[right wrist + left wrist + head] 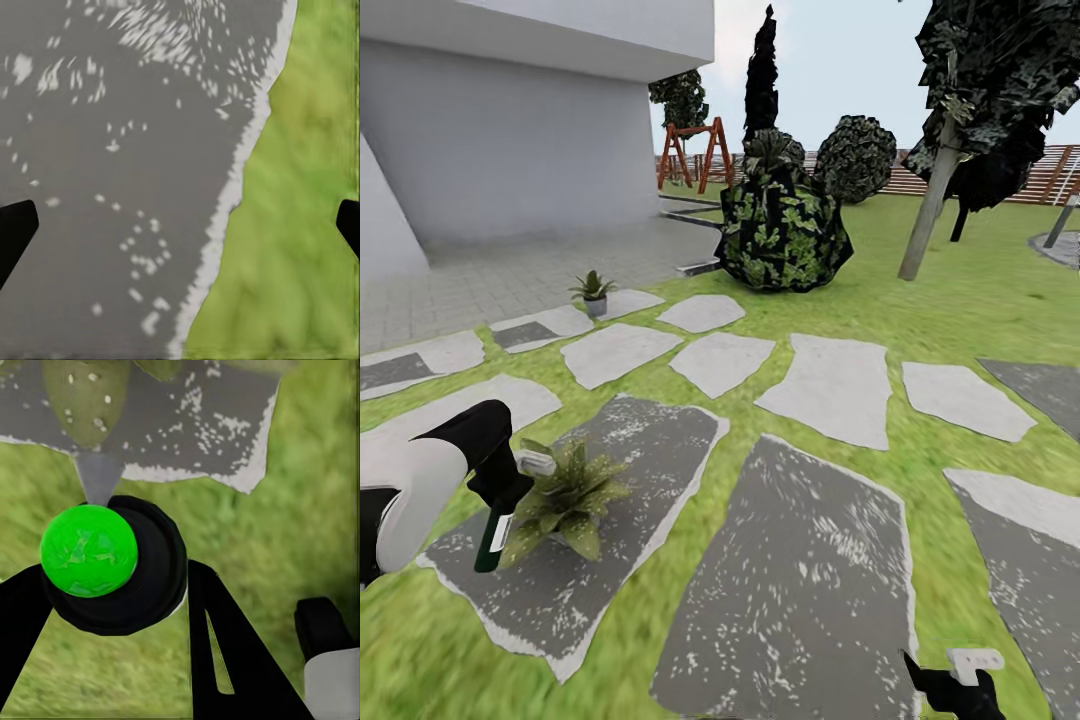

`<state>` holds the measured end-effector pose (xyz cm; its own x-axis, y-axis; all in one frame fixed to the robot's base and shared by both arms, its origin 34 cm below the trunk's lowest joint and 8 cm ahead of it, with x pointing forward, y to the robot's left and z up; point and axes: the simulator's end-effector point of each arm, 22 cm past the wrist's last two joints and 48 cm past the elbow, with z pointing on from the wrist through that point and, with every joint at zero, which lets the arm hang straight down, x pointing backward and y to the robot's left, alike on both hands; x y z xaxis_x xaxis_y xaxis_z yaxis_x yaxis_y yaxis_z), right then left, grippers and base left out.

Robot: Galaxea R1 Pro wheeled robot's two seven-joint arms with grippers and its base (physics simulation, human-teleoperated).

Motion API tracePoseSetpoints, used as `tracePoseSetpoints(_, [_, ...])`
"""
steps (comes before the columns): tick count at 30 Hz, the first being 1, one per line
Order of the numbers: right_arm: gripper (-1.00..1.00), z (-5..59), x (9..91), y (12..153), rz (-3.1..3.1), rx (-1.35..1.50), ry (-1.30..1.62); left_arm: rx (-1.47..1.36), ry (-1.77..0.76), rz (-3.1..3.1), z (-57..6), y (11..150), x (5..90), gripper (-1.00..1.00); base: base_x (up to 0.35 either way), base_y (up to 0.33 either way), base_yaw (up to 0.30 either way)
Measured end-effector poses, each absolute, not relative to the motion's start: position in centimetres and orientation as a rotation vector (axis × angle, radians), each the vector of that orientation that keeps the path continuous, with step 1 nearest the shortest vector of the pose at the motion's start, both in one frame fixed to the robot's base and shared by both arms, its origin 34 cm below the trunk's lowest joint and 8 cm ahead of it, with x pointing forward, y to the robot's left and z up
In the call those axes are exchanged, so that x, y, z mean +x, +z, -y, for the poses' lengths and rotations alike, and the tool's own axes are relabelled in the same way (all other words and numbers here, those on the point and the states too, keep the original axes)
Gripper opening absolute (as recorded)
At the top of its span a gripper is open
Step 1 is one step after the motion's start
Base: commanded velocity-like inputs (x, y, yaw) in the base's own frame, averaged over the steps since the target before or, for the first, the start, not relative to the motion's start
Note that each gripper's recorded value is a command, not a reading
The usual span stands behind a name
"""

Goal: Pick up the pesticide atomizer in the garden and spray insectifuge to fully cover both potted plants in the garden.

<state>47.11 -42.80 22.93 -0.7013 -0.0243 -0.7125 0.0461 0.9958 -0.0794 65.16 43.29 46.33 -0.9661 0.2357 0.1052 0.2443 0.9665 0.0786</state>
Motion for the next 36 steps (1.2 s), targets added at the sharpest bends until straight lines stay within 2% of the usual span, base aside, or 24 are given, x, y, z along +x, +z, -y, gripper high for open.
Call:
tracePoseSetpoints(10, [1.00,42.8,47.1,22.9,-2.345,0.016,-0.117,-0.368,-0.139,3.021,-43.3,46.3,65.2,-1.00,-0.244,-0.196,0.031])
tracePoseSetpoints(18, [1.00,42.8,47.1,22.9,-2.345,0.014,-0.117,-0.366,-0.133,3.022,-43.3,46.3,65.1,-1.00,-0.244,-0.195,0.240])
tracePoseSetpoints(23, [1.00,42.8,47.1,22.9,-2.345,0.015,-0.116,-0.370,-0.089,2.961,-42.5,42.9,62.0,-1.00,-0.148,-0.101,0.276])
tracePoseSetpoints(31, [1.00,42.4,47.1,22.8,-2.350,0.007,-0.108,-0.568,-0.074,2.932,-41.1,36.3,57.5,-1.00,-0.009,-0.005,0.104])
tracePoseSetpoints(33, [1.00,40.9,47.3,22.6,-2.356,-0.058,-0.081,-0.676,-0.006,2.950,-39.3,34.6,56.8,-1.00,0.000,0.000,0.004])
tracePoseSetpoints(36, [1.00,36.2,51.5,24.7,-2.261,-0.272,-0.013,-0.887,0.228,3.034,-34.7,33.0,57.6,-1.00,0.000,0.000,0.000])
